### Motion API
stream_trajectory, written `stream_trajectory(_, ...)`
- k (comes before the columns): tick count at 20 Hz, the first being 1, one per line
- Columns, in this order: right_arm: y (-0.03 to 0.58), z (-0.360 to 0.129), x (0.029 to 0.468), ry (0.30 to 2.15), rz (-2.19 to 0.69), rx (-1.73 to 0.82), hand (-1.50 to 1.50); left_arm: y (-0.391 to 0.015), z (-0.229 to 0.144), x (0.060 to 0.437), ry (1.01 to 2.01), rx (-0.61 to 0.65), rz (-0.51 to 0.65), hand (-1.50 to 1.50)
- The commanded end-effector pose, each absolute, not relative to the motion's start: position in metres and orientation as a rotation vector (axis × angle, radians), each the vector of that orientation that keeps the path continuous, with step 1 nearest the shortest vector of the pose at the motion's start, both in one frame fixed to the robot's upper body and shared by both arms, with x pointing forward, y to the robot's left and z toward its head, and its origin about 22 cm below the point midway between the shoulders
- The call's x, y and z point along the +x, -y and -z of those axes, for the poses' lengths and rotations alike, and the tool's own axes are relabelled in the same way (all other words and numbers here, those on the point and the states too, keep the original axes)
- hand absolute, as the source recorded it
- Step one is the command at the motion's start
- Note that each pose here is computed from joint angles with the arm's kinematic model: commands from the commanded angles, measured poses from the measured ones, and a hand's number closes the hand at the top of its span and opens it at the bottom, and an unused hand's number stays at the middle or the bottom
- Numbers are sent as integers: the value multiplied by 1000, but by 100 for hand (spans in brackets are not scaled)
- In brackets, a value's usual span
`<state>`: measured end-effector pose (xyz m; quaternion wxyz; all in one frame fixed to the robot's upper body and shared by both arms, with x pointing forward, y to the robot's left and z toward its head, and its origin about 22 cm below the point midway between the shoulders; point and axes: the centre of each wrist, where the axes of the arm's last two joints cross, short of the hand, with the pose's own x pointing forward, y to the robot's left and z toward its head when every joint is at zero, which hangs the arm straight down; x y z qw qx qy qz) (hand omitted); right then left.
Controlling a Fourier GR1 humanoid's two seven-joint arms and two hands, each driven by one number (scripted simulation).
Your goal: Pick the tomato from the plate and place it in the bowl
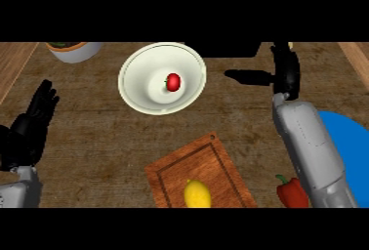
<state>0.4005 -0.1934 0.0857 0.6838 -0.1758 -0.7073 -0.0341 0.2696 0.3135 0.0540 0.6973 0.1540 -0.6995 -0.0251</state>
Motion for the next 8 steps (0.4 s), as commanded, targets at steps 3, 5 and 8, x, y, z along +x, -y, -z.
stream_trajectory(3, 248, -85, 351, 1623, 87, -260, -150, -321, -47, 264, 1567, 344, 61, 0)
stream_trajectory(5, 268, -89, 344, 1668, 89, -254, -150, -313, -68, 272, 1566, 319, 67, 0)
stream_trajectory(8, 244, -94, 320, 1682, 102, -233, -150, -308, -52, 269, 1555, 329, 70, 0)
